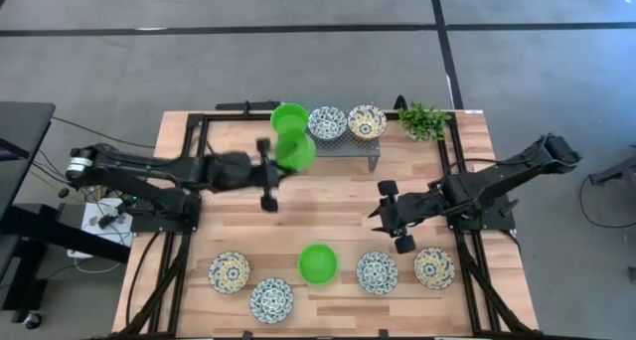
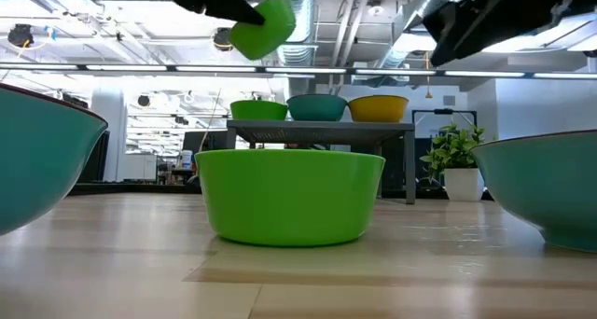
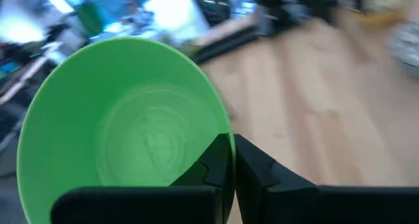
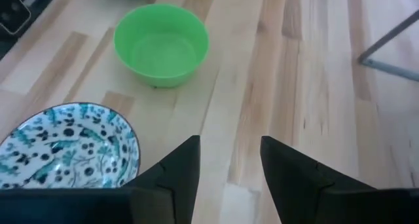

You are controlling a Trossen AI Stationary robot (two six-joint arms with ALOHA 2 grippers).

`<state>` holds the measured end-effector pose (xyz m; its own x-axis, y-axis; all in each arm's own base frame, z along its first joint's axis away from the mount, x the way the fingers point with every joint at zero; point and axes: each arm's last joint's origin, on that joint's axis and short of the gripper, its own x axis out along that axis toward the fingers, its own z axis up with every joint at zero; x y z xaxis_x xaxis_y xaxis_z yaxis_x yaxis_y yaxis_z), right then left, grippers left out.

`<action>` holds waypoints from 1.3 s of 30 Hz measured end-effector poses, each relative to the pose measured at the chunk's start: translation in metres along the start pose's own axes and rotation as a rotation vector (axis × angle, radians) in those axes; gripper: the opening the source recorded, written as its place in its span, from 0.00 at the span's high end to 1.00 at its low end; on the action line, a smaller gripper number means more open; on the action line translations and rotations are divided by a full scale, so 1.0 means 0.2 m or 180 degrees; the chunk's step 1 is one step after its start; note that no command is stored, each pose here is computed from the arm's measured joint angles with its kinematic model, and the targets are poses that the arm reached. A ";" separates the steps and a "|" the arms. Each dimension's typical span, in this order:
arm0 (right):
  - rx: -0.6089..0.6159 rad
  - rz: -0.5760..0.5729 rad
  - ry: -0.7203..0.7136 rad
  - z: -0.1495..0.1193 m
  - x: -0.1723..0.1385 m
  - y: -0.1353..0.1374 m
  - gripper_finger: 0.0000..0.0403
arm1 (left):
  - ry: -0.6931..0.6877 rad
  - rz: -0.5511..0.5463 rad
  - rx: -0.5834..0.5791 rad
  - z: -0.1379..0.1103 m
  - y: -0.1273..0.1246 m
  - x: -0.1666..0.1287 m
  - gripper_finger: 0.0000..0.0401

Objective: Pick & Place Mini bowls
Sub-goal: Stack the right green bowl on top of the green bowl on the shelf

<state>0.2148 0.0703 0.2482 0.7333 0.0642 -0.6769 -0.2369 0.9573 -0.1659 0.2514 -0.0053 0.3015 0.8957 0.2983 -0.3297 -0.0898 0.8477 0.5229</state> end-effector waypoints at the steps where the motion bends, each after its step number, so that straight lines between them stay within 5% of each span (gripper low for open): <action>1: -0.0001 -0.0015 -0.0046 -0.02 0.01 0.00 0.61 | 0.0008 0.0104 -0.0098 -0.01 0.05 -0.01 0.97; 5: -0.0014 -0.0065 -0.0054 -0.04 0.03 -0.02 0.62 | 0.0104 0.0476 -0.0459 -0.07 0.21 -0.02 0.97; 15: -0.0041 -0.0147 -0.0011 -0.05 0.04 -0.06 0.62 | 0.0533 0.0576 -0.0671 -0.27 0.40 0.12 0.97; 28: -0.0026 -0.0163 -0.0004 -0.05 0.04 -0.07 0.62 | 0.0796 0.0545 -0.0564 -0.38 0.40 0.29 0.95; 39: -0.0025 -0.0161 -0.0005 -0.05 0.04 -0.07 0.62 | 0.0766 0.0561 -0.0498 -0.38 0.40 0.29 0.88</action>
<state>0.2178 0.0547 0.2385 0.7454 0.0160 -0.6664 -0.2045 0.9570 -0.2057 0.2629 0.1127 0.2650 0.7336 0.5255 -0.4310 -0.3165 0.8253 0.4676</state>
